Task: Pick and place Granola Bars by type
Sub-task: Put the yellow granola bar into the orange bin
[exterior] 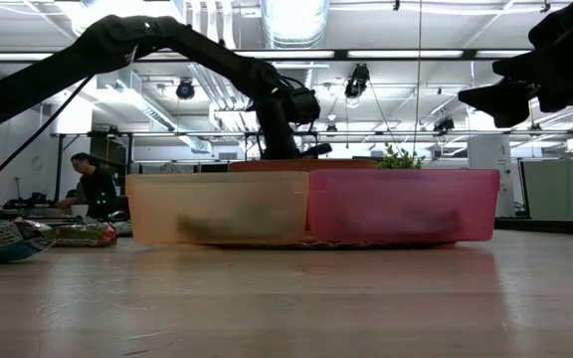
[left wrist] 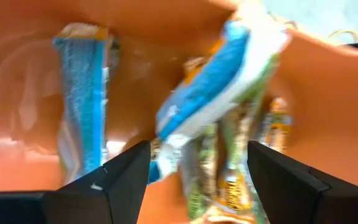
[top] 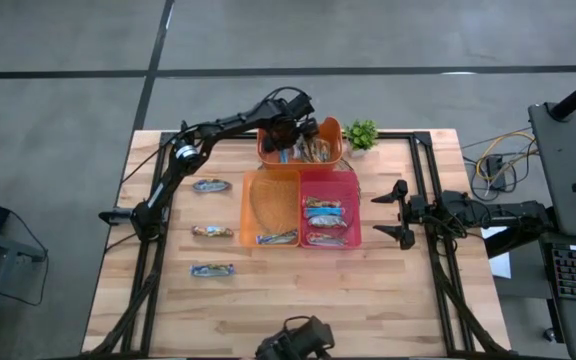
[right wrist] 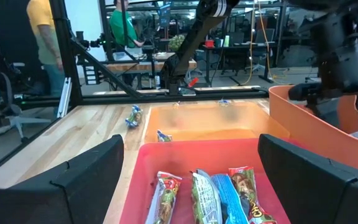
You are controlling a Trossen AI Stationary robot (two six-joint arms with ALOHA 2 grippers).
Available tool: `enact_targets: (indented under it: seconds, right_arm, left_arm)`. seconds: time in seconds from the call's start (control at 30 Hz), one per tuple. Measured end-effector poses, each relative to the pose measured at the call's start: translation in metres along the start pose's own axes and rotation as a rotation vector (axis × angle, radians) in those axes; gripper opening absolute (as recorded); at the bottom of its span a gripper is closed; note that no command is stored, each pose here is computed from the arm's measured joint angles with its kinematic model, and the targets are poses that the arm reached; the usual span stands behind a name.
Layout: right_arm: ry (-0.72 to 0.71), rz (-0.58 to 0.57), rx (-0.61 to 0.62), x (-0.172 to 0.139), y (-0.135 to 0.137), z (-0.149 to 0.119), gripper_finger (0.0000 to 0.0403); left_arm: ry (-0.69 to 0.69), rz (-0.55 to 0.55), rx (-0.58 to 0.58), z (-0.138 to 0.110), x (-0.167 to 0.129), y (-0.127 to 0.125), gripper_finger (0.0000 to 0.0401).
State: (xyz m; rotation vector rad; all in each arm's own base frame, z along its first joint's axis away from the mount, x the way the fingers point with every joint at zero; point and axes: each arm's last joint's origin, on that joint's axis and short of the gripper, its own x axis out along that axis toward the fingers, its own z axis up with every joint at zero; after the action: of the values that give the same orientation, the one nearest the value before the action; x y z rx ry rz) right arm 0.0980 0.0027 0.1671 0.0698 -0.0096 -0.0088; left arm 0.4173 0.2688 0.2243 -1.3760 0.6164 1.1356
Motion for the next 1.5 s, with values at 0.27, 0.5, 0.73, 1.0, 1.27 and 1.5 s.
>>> enact_targets:
  seconds: [0.27, 0.5, 0.73, 1.0, 1.27, 1.5]
  right_arm:
    - [0.0, 0.0, -0.001, 0.0, 0.0, 0.0, 0.0359]
    - [0.0, 0.0, 0.001, 0.0, 0.0, 0.0, 0.0359]
    - [0.0, 0.0, -0.001, 0.0, 0.0, 0.0, 0.0359]
    - [0.0, 0.0, -0.001, 0.0, 0.0, 0.0, 0.0359]
    - [0.0, 0.0, 0.001, 0.0, 0.0, 0.0, 0.0359]
    - [0.0, 0.0, 0.0, 0.0, 0.0, 0.0, 0.0359]
  left_arm:
    - [-0.121, -0.046, 0.057, 0.009, -0.033, -0.019, 0.0248]
    - [-0.184, -0.11, 0.141, 0.011, -0.061, -0.032, 0.0248]
    - [-0.233, -0.178, 0.277, 0.006, -0.089, -0.039, 0.0248]
    - [-0.101, -0.293, 0.46, -0.002, -0.086, -0.043, 0.0248]
    - [-0.014, -0.213, 0.559, -0.007, -0.043, -0.023, 0.0248]
    - [-0.076, -0.216, 0.595, -0.007, -0.022, -0.017, 0.0248]
